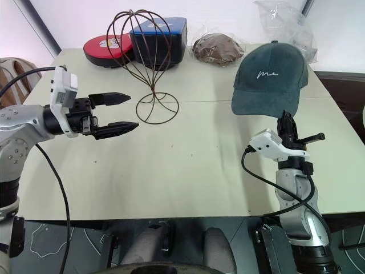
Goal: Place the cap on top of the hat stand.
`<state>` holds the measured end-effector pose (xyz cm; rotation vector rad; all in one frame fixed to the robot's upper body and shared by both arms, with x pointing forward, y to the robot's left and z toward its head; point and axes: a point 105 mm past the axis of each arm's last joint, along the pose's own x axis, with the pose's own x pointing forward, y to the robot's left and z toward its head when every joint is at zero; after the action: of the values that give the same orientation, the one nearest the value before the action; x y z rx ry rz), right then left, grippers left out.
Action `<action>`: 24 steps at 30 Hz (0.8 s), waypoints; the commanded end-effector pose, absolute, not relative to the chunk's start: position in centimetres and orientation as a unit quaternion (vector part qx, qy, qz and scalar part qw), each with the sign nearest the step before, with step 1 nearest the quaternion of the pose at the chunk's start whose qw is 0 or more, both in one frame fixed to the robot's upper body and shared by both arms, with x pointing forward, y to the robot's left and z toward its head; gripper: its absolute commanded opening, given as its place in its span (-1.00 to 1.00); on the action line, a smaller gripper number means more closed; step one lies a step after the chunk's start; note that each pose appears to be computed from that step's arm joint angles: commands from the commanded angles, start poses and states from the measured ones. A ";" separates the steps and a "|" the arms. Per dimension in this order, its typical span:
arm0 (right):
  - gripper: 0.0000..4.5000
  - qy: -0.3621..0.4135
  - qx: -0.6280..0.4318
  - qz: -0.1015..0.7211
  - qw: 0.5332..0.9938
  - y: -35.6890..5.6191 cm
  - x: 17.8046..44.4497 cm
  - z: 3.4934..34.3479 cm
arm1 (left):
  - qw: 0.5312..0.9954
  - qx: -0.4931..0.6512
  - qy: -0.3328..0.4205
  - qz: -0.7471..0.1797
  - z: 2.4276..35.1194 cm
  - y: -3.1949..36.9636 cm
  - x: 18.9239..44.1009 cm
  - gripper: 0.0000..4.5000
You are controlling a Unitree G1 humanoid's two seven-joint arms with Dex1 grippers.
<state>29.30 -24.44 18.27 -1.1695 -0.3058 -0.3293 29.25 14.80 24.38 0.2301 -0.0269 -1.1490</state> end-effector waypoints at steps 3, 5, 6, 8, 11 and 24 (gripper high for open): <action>-0.96 -0.223 -0.531 -0.179 0.798 -22.9 29.0 23.6 | 0.850 0.101 -0.017 -0.517 23.7 15.7 29.9 1.00; -0.96 -0.235 -0.524 -0.174 0.800 -22.1 29.4 24.5 | 0.855 0.099 -0.015 -0.509 23.4 16.2 30.3 1.00; -0.96 -0.246 -0.520 -0.171 0.800 -21.6 29.6 25.2 | 0.858 0.097 -0.014 -0.505 23.3 16.4 30.5 1.00; -0.96 -0.263 -0.511 -0.164 0.802 -20.6 30.1 26.6 | 0.863 0.095 -0.011 -0.497 23.1 16.8 30.9 1.00; -0.96 -0.283 -0.498 -0.151 0.806 -19.0 31.0 28.1 | 0.868 0.094 -0.008 -0.488 23.0 17.4 31.2 1.00; -0.96 -0.360 -0.446 -0.071 0.816 -9.7 35.3 30.7 | 0.894 0.090 0.001 -0.438 22.7 20.1 32.4 1.00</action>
<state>35.89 -10.81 28.95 -0.9597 -0.6788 -0.1387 32.33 19.22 21.47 0.1515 0.0450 -0.9432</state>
